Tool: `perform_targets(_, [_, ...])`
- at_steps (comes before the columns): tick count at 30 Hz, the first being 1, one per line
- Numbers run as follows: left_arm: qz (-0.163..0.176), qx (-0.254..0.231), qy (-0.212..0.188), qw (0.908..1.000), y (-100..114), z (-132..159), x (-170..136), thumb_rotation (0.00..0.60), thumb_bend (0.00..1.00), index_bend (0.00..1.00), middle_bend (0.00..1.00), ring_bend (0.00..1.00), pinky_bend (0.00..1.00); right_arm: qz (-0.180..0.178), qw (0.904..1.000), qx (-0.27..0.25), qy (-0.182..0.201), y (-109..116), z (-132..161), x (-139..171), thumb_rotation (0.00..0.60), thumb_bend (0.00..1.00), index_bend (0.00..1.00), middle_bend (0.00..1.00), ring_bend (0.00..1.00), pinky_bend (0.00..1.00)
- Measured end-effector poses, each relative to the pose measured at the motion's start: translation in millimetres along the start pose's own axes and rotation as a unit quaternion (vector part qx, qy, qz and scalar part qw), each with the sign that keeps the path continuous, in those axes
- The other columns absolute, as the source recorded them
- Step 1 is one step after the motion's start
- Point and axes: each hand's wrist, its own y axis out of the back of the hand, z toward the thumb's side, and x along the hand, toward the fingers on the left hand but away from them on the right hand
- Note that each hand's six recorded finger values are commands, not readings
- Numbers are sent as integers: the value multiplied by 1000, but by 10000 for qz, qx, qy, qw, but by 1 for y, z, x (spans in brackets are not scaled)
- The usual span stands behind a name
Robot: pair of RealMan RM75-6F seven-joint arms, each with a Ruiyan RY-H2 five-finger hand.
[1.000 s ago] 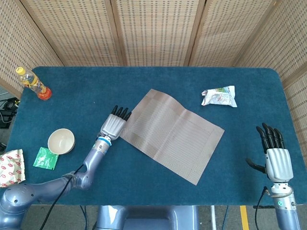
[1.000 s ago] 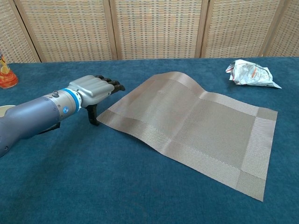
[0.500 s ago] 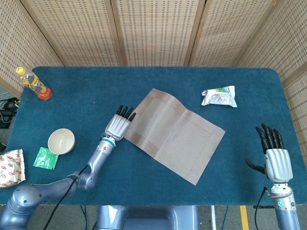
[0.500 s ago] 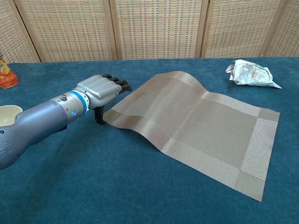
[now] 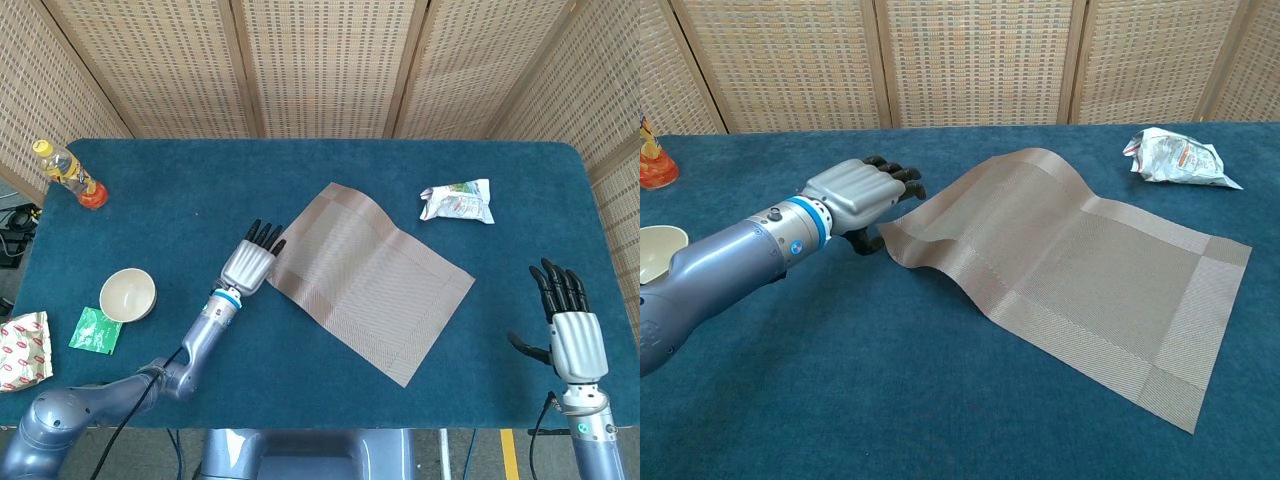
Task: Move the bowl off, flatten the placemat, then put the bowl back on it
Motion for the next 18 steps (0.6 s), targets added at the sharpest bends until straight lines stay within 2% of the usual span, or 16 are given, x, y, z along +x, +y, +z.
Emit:
perform_targets(8, [33,-11,-25,10000,0,4,0,600,422,460,0,0,0,-8,10000,-27,24,1,1,1,600,136,0,0,0,0])
perform_targets(13, [-2,26,3,10000,-2,3,1,600,421,539,0,0,0,-9,10000,-41,41,2,1,1,600,136,0,0,0,0])
perform_targets(18, [-20,30,19,10000,-3,2,1,600,420,554,0,0,0,-24,10000,-44,59,2,2,1,600,136,0,0,0,0])
